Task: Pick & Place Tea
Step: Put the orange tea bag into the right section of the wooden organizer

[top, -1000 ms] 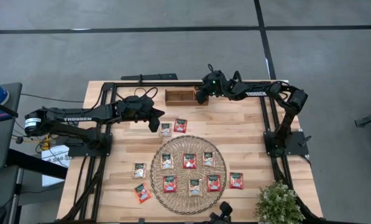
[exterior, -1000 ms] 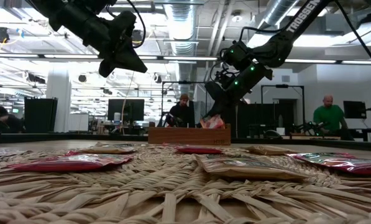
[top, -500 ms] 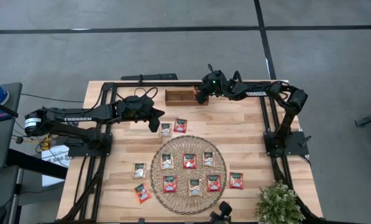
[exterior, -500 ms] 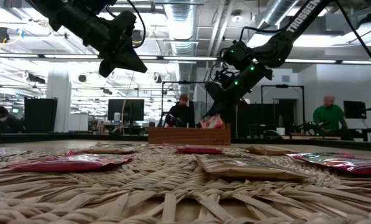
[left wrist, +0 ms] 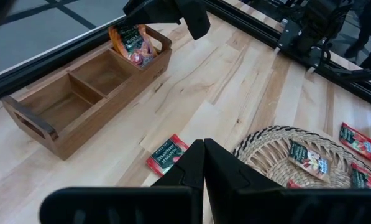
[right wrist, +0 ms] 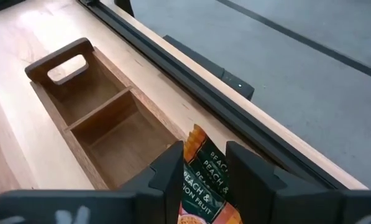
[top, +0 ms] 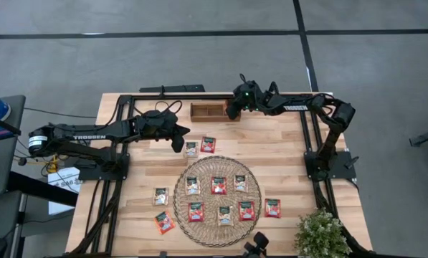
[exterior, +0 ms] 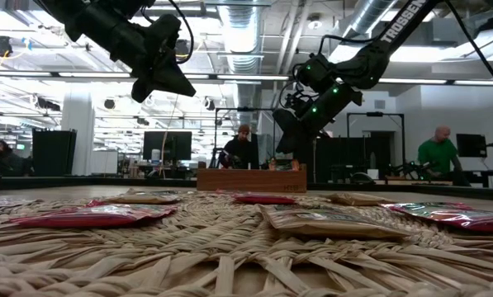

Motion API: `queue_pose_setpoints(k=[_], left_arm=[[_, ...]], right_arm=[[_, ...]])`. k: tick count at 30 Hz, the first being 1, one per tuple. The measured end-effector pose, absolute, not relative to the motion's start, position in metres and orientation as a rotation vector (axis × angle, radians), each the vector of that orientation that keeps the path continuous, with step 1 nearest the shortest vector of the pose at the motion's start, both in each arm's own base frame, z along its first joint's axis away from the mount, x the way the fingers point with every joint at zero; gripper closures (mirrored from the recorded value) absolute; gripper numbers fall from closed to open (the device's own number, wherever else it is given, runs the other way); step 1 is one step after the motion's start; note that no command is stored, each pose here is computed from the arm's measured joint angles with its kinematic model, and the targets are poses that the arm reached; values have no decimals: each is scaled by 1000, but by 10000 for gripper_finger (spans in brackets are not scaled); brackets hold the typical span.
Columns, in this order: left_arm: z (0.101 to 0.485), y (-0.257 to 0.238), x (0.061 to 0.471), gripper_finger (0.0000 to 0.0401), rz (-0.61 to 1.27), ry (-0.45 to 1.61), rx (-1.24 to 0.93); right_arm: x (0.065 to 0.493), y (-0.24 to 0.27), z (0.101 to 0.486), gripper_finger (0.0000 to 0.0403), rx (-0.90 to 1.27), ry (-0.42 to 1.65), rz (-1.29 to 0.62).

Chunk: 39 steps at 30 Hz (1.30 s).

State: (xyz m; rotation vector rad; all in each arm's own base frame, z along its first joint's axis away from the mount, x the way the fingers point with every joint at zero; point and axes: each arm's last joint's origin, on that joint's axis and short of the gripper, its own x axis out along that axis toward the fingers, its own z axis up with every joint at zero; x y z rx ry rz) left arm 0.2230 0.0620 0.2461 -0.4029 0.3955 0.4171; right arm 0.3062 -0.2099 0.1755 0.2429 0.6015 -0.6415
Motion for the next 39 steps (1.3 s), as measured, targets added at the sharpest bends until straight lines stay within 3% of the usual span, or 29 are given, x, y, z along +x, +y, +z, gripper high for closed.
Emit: queue_pose_setpoints(k=[11, 24, 33, 39], left_arm=[[245, 62, 223, 401, 420, 400, -413], [245, 62, 223, 401, 423, 397, -428], [243, 61, 222, 401, 416, 414, -523], [235, 57, 218, 401, 348, 527, -590]], right_arm=[[294, -194, 223, 295, 287, 800, -593], [275, -97, 291, 296, 177, 793, -282], [262, -48, 292, 296, 128, 933, -131], [242, -48, 283, 296, 166, 890, -167]])
